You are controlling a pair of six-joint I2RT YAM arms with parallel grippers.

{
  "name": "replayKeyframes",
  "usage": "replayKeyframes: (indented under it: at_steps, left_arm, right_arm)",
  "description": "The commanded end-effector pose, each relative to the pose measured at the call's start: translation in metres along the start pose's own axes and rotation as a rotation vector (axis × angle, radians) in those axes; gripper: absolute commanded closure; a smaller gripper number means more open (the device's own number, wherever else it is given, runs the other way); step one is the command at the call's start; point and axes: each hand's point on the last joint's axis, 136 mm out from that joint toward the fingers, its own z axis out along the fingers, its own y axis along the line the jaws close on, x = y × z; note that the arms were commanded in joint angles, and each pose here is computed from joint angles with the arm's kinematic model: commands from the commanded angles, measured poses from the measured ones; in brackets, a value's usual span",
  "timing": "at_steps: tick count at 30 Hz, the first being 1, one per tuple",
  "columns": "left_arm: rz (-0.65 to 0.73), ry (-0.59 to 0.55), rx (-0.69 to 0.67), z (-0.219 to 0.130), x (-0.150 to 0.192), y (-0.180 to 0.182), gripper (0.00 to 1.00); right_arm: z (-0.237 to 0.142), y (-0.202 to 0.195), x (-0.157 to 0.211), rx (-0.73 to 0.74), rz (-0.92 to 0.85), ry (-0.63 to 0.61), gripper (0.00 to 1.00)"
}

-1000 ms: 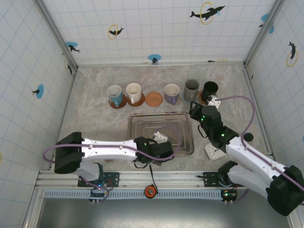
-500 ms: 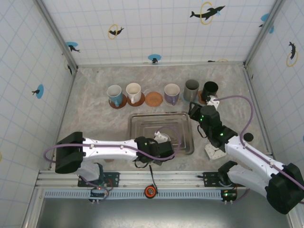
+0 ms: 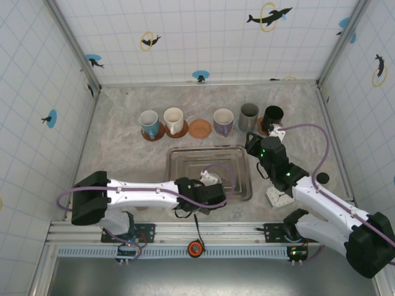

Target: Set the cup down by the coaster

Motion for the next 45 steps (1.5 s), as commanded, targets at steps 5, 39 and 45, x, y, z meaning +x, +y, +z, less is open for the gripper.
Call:
replayKeyframes:
  at_steps: [5,39,45]
  left_arm:
    - [-0.031,-0.099,0.027,-0.028,-0.027,0.004,1.00]
    - [-0.157,-0.299,0.055,-0.051,-0.106,0.044,1.00]
    - [-0.179,-0.335,0.053,-0.051,-0.125,0.055,1.00]
  right_arm:
    - [-0.001,0.012,-0.017,-0.029,0.023,-0.045,0.46]
    - [0.004,0.004,-0.016,-0.010,0.016,-0.032,0.46]
    - [0.005,0.001,-0.017,-0.002,0.012,-0.029,0.46]
